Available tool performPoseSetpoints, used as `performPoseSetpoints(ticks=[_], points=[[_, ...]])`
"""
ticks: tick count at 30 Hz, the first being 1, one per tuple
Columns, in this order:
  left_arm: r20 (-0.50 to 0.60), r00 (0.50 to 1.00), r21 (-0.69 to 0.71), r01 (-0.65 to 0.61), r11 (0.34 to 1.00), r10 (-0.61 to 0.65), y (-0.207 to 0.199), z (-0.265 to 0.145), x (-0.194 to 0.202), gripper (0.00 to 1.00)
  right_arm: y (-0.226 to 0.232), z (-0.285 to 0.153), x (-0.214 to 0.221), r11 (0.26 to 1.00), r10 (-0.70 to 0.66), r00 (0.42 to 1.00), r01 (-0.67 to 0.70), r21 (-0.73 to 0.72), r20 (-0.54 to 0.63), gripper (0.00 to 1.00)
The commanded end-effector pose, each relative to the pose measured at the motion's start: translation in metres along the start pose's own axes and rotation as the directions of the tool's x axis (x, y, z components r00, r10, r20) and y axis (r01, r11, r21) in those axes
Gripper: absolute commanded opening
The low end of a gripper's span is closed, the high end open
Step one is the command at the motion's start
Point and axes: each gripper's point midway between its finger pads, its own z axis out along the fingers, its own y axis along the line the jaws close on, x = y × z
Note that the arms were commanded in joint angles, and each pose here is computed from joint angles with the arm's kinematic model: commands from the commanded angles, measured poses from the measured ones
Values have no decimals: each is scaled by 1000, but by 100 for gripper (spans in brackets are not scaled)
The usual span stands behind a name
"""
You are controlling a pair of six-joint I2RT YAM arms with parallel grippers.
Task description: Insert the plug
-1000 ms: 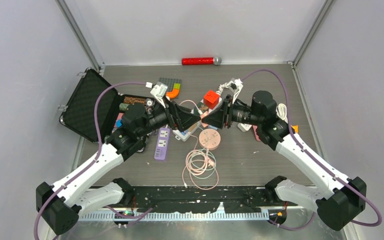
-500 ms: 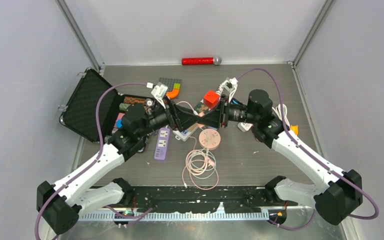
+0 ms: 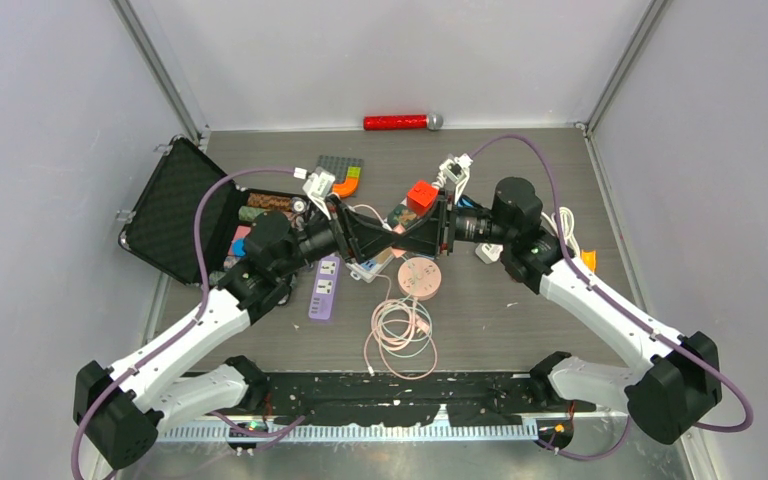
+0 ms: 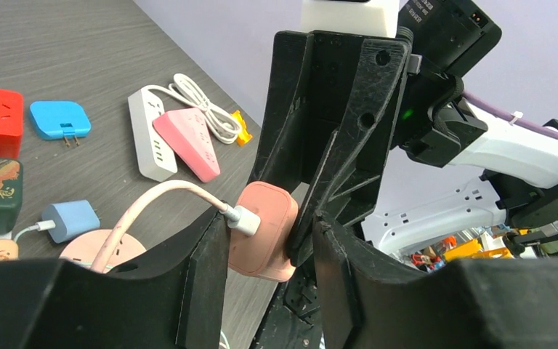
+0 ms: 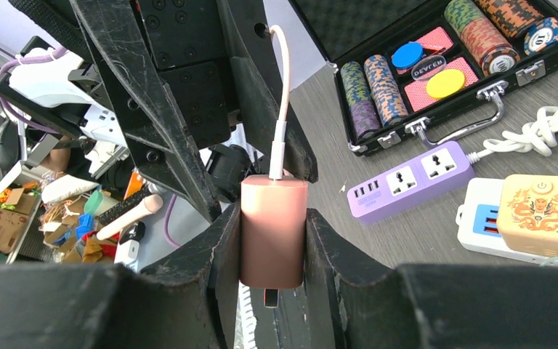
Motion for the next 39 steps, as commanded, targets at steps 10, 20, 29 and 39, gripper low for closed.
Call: performPoseSetpoints(ticks=[10, 20, 29, 39], points=[[74, 997, 115, -24, 993, 16, -33, -20, -16, 55, 28, -2, -7, 989, -63, 998, 62, -134, -3, 5], [36, 999, 159, -39, 986, 33, -41, -23, -10, 49, 53, -7, -13, 969, -73, 997, 75, -236, 19, 5], [13, 999, 133, -46, 990, 45, -32, -26, -4, 37, 72, -17, -14, 950, -108, 994, 112, -291, 32, 5], [-50, 998, 220, -27, 975, 39, -42, -19, 3, 13, 72, -17, -12, 945, -110, 994, 110, -307, 16, 5]])
